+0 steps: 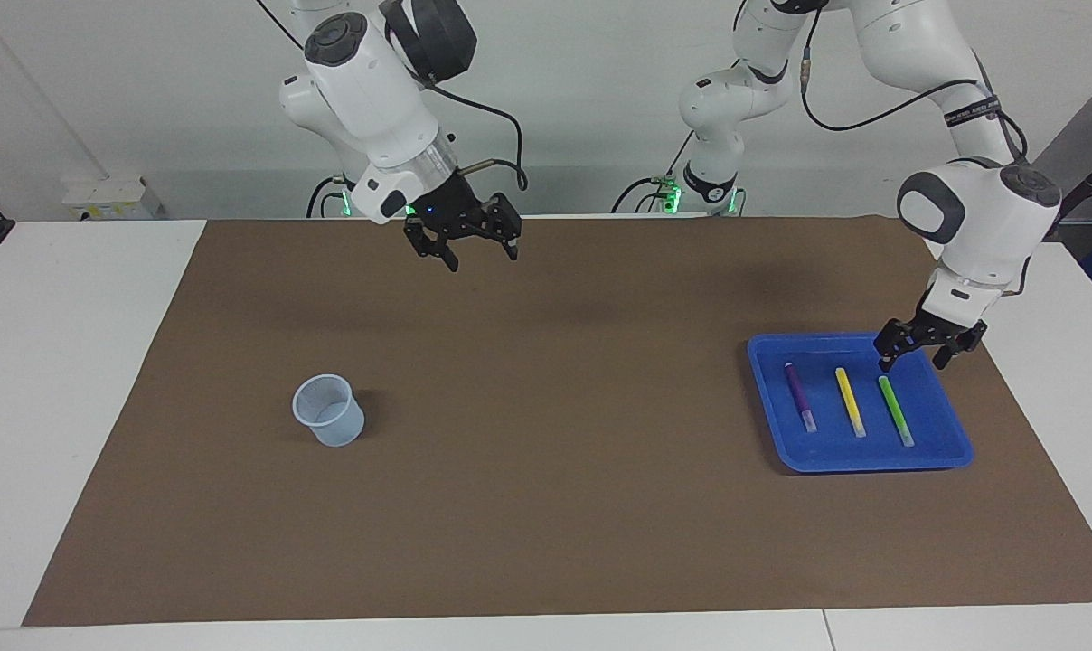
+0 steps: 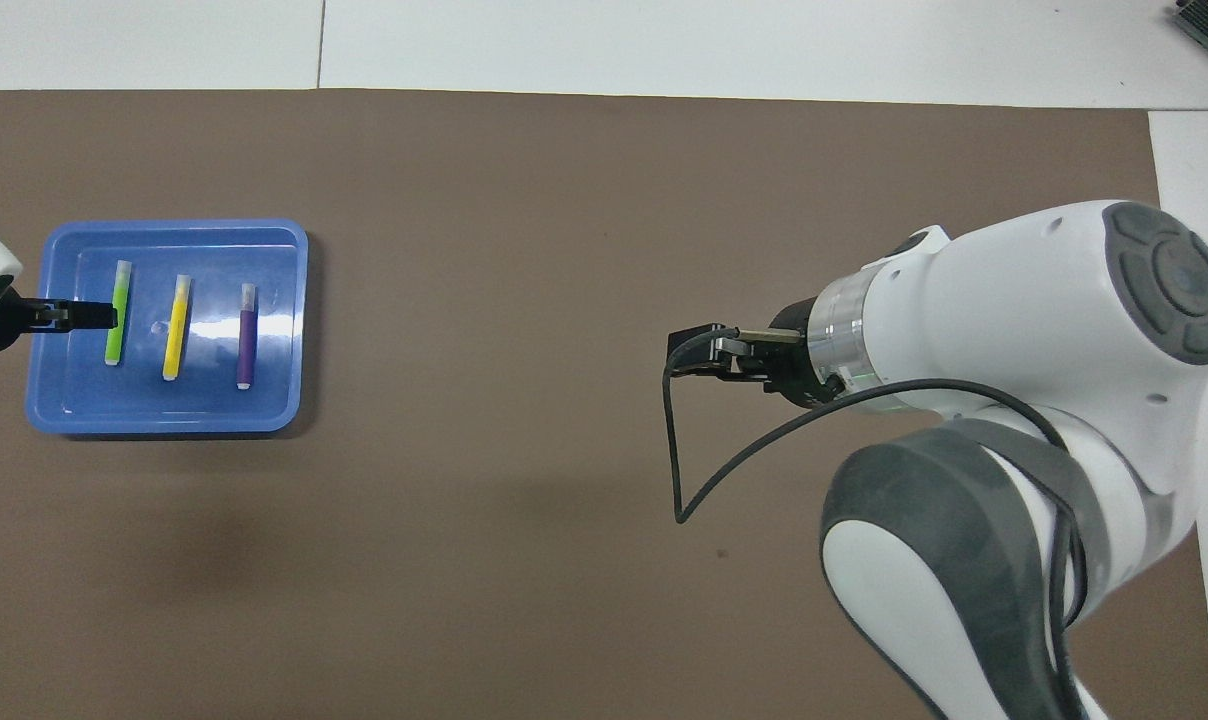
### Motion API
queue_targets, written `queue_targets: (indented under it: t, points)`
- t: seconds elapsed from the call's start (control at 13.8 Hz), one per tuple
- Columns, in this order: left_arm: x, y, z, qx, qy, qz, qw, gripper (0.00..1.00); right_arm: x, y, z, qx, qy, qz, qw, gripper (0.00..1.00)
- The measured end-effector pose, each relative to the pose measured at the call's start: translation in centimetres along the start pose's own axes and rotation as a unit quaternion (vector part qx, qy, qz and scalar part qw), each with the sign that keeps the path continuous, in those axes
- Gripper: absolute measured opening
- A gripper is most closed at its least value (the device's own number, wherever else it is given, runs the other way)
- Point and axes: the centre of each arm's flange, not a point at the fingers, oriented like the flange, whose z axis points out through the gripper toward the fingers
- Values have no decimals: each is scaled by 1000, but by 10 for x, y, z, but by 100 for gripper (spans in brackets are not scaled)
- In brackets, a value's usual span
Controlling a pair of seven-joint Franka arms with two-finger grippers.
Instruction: Transfer and insert pens with both arms
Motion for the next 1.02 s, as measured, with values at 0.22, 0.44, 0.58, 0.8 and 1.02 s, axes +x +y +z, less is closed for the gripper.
queue_targets:
  t: [0.22, 0.44, 0.58, 0.8, 1.02]
  points:
    - [1, -6, 24, 0, 2, 2, 1000, 97, -7, -8, 7, 2, -7, 7, 1000, 100]
    - [5, -8, 39, -1, 3, 5, 1000, 93, -25, -38, 15, 17, 4, 43, 999, 100]
    - [6, -8, 39, -1, 3, 7, 1000, 86, -37, -54, 21, 21, 3, 58, 998, 100]
    - [7, -7, 42, 0, 8, 9, 1000, 77, -40, -56, 23, 38, -12, 75, 996, 100]
    - [8, -7, 52, 2, 17, 10, 1000, 77, -39, -54, 28, 59, -25, 92, 994, 100]
